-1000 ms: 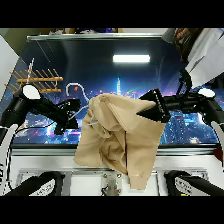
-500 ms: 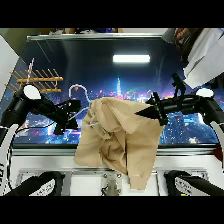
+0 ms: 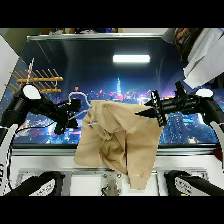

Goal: Fold the clothes and pants, and hang the long-sleeved shirts on hangers.

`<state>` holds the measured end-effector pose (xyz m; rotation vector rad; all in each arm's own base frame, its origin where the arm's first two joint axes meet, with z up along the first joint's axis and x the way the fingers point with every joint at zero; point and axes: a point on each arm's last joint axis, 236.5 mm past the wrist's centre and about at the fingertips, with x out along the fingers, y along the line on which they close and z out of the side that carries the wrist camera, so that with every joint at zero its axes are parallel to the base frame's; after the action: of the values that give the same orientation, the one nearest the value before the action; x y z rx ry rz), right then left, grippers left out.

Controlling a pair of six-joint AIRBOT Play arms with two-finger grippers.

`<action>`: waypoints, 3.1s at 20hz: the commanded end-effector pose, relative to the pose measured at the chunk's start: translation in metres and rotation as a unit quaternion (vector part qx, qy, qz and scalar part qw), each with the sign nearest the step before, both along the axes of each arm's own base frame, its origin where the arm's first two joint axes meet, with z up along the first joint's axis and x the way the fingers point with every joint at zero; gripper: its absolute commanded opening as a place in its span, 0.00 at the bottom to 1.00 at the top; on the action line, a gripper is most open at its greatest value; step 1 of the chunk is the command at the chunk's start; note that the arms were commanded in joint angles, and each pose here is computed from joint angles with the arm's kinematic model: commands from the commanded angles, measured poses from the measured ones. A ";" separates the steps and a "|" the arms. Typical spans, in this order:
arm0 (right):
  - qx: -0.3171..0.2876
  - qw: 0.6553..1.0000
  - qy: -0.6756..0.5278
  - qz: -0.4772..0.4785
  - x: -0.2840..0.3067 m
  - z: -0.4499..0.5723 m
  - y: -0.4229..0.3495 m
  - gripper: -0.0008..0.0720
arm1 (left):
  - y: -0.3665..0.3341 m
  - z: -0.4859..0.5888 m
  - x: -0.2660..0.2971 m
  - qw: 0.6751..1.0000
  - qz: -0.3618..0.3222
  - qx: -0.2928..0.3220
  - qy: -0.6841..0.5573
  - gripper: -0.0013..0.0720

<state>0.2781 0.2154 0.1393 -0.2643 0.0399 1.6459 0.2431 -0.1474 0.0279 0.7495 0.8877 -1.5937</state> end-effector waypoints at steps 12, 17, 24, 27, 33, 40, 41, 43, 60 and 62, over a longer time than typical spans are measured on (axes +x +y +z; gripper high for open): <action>-0.002 0.999 -0.032 -0.006 0.006 -0.002 0.000 0.05 | -0.014 0.009 0.000 0.999 0.004 -0.035 0.003 0.05; -0.004 1.000 -0.005 -0.012 0.006 -0.002 0.000 0.05 | -0.014 0.009 0.000 0.999 0.004 -0.035 0.003 0.05; -0.004 1.000 -0.001 -0.013 0.006 -0.002 0.000 0.05 | -0.014 0.009 0.000 0.999 0.026 -0.030 0.016 0.05; -0.004 1.000 -0.001 -0.013 0.006 -0.002 0.000 0.05 | -0.014 0.009 0.000 0.996 0.071 -0.019 0.047 0.06; -0.004 1.000 -0.001 -0.013 0.006 -0.002 0.000 0.05 | -0.015 0.008 0.012 0.981 0.174 -0.003 0.084 0.57; -0.004 1.000 0.001 -0.013 0.006 -0.002 0.000 0.05 | 0.009 0.008 0.026 0.950 0.285 0.004 0.125 0.57; -0.004 1.000 0.001 -0.013 0.006 -0.002 0.000 0.05 | 0.016 0.010 0.030 0.943 0.306 0.002 0.128 0.57; -0.004 1.000 0.002 -0.014 0.006 -0.002 0.000 0.05 | 0.027 0.015 0.035 0.935 0.332 -0.002 0.120 0.57; 0.055 0.985 0.030 -0.158 0.039 0.064 -0.042 0.05 | 0.097 0.137 0.051 0.678 0.715 -0.145 0.089 1.00; 0.054 0.983 0.030 -0.173 0.044 0.064 -0.043 0.05 | 0.068 0.138 0.047 0.680 0.708 -0.150 0.120 1.00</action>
<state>0.3133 0.1759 0.1996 -0.1228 0.0297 1.3596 0.2970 -0.0522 0.1603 -0.3391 0.9052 -0.3419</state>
